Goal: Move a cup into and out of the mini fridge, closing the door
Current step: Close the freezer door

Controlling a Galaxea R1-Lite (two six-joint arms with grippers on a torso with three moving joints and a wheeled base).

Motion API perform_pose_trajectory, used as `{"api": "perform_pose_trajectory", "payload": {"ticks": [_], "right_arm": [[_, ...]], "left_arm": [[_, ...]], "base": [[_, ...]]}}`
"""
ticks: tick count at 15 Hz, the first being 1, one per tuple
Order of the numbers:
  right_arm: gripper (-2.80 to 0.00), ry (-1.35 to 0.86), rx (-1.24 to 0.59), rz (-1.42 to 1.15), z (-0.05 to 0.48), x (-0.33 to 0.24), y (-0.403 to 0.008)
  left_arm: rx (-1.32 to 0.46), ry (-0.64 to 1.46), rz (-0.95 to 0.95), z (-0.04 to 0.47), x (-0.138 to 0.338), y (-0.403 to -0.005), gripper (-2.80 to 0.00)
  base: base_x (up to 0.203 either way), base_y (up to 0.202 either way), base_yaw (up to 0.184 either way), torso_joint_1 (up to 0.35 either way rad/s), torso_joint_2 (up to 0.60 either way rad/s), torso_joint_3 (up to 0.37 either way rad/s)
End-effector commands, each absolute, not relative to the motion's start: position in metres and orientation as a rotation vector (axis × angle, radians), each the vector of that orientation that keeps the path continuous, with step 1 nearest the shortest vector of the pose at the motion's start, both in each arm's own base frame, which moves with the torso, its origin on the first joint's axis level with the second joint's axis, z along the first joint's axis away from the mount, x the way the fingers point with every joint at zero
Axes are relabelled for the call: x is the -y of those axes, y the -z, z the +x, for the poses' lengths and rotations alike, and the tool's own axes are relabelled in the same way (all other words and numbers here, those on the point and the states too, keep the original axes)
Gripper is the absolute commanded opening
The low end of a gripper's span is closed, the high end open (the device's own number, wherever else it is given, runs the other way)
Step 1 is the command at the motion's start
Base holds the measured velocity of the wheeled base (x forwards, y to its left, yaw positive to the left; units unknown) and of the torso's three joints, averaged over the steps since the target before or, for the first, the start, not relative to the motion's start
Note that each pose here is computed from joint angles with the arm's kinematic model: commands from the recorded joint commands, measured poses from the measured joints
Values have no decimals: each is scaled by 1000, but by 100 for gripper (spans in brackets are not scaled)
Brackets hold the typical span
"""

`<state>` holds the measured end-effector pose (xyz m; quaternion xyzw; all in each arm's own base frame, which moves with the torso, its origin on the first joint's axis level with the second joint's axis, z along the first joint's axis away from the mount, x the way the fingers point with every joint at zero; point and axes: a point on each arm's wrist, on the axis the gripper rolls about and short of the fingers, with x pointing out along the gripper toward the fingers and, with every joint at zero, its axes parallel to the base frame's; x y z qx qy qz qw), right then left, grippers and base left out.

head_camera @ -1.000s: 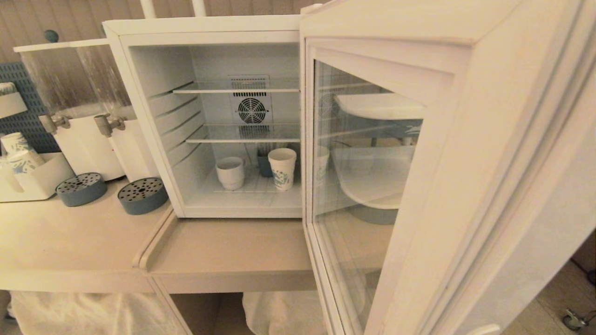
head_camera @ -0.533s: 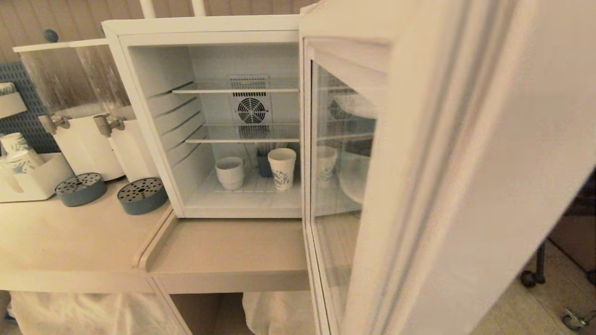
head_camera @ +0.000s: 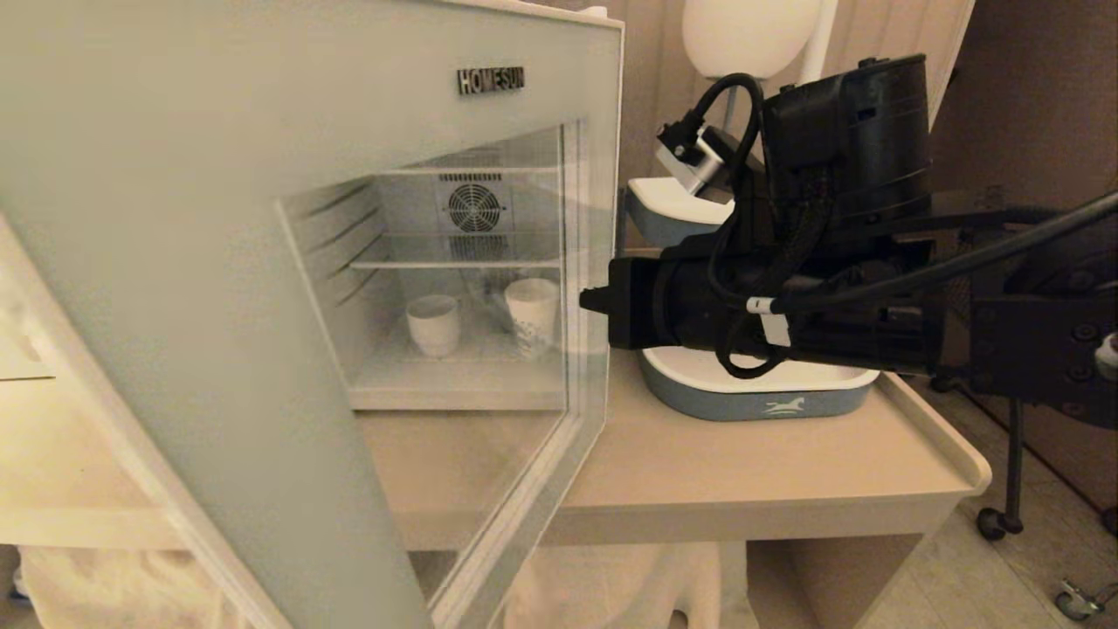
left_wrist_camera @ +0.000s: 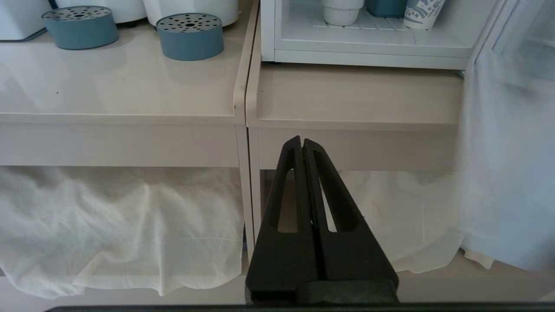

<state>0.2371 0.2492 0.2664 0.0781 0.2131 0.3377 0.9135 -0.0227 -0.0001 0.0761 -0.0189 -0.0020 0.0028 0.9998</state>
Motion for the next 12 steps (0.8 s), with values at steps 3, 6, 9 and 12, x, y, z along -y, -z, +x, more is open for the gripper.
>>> {"api": "perform_pose_trajectory", "payload": {"ticks": [3, 6, 9, 12], "right_arm": [[-280, -693, -408, 175, 242, -251, -275], [-280, -662, -309, 199, 260, -272, -309], [-280, -607, -324, 114, 291, -314, -285], [-280, -600, -330, 3, 302, -346, -245]], "left_arm": [[3, -6, -38, -23, 0, -76, -280], [3, -6, -38, -23, 0, -76, -280], [3, -6, -38, -23, 0, -76, -280], [3, -6, -38, -23, 0, -76, -280]], "base": [[0, 0, 0, 0, 0, 0], [0, 0, 0, 0, 0, 0], [0, 0, 0, 0, 0, 0], [0, 0, 0, 0, 0, 0]]}}
